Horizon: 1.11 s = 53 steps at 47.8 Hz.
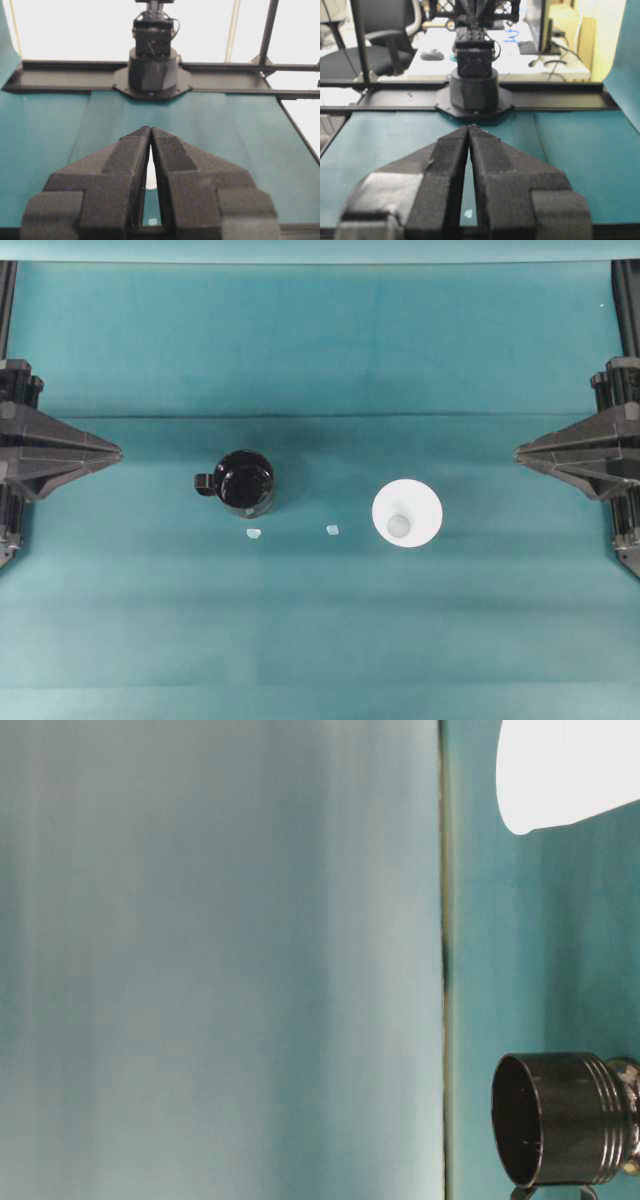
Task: Put the paper cup into the moved cup holder.
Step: 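Open the left gripper and move it toward the black cup holder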
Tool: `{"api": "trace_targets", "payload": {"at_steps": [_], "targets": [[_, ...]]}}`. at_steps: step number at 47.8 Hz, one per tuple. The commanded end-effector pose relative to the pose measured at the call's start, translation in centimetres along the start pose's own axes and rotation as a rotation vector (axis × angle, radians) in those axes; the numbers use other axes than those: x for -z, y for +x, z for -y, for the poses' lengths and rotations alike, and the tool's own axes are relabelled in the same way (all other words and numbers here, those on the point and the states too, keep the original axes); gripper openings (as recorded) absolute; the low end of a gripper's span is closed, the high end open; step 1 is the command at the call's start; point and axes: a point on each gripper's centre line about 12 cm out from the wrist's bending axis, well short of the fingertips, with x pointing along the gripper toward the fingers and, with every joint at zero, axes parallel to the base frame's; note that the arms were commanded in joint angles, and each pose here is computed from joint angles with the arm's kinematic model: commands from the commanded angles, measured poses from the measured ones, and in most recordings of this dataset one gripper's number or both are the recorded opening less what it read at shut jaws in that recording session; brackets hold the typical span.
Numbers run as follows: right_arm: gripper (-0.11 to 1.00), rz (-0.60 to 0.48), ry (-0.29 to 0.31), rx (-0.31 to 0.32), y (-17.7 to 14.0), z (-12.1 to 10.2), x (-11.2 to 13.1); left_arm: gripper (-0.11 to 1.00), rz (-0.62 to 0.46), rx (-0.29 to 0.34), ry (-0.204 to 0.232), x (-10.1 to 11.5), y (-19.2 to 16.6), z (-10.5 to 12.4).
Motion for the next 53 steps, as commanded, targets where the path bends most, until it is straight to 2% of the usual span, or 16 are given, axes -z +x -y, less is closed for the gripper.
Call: {"api": "trace_targets", "payload": {"at_steps": [1,4,8,13,17,25,35,53], "targets": [[0.16,0.001,0.005,-0.004,0.3,-0.1,-0.2,0.13,-0.031,-0.025,-0.009,-0.1,0.3,-0.5],[0.19,-0.031,0.008,-0.003,0.4,-0.1,0.1,0.08,-0.070,-0.036,-0.029,0.0,0.5,-0.7],[0.08,-0.089,0.009,-0.002,0.6,-0.1,0.5,0.00,-0.098,-0.038,-0.028,-0.3,0.6,-0.8],[0.03,-0.176,0.008,-0.002,0.6,-0.1,1.0,0.00,-0.128,-0.039,-0.027,-0.3,0.6,-0.8],[0.02,-0.232,0.008,0.001,0.6,0.0,1.3,0.00,-0.165,-0.040,-0.029,0.0,0.7,-0.8],[0.02,-0.328,0.010,0.011,0.3,0.2,2.2,0.00,-0.320,-0.042,-0.032,2.2,1.2,-0.8],[0.02,-0.376,0.010,0.013,0.3,0.2,2.7,0.00,-0.527,-0.049,-0.052,5.5,1.9,-0.8],[0.02,-0.428,0.011,0.020,0.9,0.3,3.8,0.00,-0.651,-0.055,-0.053,7.2,1.8,-0.9]]}}
